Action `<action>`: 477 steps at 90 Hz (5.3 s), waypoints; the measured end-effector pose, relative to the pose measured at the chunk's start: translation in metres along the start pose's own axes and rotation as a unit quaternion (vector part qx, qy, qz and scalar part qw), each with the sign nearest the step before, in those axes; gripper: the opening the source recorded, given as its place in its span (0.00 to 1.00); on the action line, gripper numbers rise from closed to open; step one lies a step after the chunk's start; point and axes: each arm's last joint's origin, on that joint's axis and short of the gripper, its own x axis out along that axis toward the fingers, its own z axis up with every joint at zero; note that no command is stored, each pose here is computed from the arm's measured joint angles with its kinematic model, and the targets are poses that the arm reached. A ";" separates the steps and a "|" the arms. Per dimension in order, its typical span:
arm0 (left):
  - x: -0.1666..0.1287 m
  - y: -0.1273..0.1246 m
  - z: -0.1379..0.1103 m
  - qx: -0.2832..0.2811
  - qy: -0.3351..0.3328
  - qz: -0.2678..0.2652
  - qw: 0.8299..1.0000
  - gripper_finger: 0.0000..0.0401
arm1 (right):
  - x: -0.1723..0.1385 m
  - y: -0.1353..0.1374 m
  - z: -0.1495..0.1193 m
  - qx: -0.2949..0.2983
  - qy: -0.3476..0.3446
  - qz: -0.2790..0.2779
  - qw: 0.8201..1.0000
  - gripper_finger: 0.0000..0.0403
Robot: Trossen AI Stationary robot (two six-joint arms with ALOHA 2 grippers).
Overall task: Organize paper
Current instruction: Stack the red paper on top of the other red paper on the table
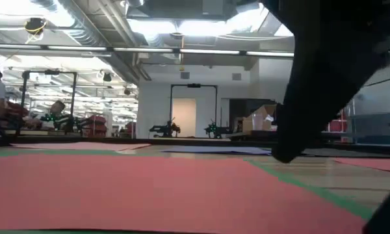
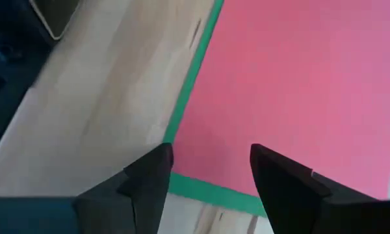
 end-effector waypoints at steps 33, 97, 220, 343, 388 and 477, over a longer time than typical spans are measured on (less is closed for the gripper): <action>0.003 0.002 0.000 -0.004 0.011 0.000 1.000 0.00 | 0.002 -0.001 0.001 0.000 -0.002 -0.001 1.000 0.50; 0.002 -0.017 0.014 0.029 -0.009 -0.058 0.998 0.00 | 0.008 -0.005 0.001 0.027 0.004 0.003 1.000 0.08; 0.021 0.019 0.037 0.034 0.122 0.046 0.991 0.00 | -0.010 -0.004 0.004 -0.005 0.032 0.009 0.999 0.21; 0.022 0.019 0.036 0.040 0.126 0.038 0.990 0.00 | -0.010 -0.010 -0.001 -0.014 0.069 0.003 0.998 0.25; 0.023 0.019 0.036 0.041 0.127 0.038 0.990 0.00 | -0.001 -0.017 -0.005 -0.012 0.084 0.006 0.996 0.25; 0.022 0.019 0.036 0.044 0.127 0.037 0.990 0.00 | 0.002 -0.013 -0.002 -0.024 0.056 0.022 0.998 0.25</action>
